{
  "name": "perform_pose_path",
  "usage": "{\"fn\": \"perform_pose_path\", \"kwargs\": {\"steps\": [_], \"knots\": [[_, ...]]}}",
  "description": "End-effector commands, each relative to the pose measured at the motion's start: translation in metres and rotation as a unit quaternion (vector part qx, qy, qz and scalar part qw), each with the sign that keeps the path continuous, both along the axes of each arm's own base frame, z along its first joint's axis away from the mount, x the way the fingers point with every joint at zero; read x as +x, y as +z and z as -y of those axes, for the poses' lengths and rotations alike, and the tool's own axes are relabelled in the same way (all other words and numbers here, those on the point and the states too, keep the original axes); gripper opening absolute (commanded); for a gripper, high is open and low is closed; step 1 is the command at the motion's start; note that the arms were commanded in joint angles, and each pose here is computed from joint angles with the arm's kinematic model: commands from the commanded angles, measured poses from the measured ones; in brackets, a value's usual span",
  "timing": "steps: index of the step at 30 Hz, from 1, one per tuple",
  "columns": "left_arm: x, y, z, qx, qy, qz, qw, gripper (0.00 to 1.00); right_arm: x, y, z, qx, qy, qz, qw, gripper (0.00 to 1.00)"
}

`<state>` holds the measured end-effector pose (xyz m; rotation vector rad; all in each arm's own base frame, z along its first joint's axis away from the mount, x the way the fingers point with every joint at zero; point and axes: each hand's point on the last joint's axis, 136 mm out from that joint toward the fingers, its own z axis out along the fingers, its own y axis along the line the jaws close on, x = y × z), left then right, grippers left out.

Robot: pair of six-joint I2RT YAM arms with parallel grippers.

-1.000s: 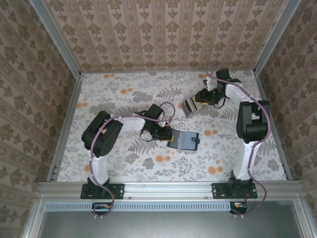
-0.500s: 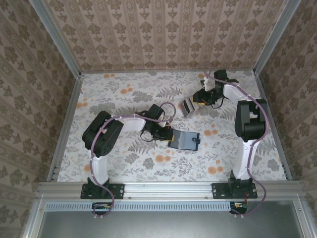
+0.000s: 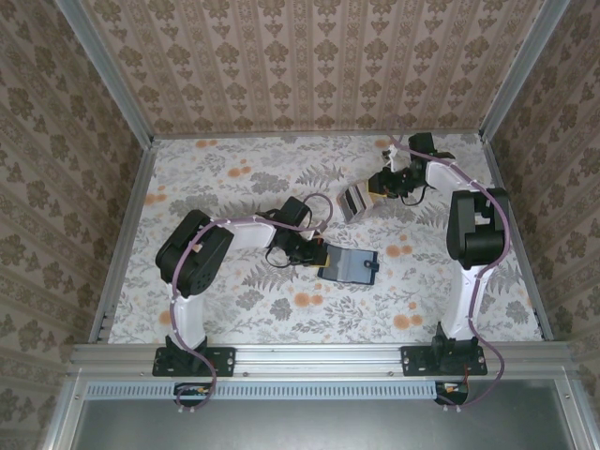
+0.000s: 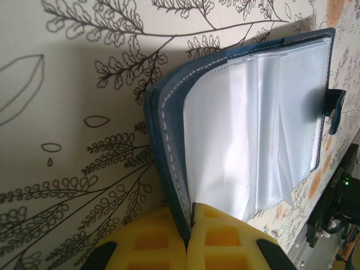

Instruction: Put the credit cards into the card holder

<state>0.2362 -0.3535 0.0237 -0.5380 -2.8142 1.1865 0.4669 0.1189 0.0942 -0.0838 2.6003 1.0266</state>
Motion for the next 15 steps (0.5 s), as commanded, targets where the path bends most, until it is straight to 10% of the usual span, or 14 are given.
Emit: {"fn": "perform_pose_path", "kwargs": {"steps": [1, 15], "knots": [[-0.006, -0.013, -0.004, 0.022, -0.006, -0.015, 1.000, 0.00, -0.003, 0.016, -0.001, 0.008, 0.002, 0.013, 1.000, 0.21], [-0.005, -0.011, -0.004, 0.024, -0.004, -0.009, 1.000, 0.00, -0.002, 0.005, 0.037, -0.138, -0.064, 0.025, 0.988, 0.00]]}}
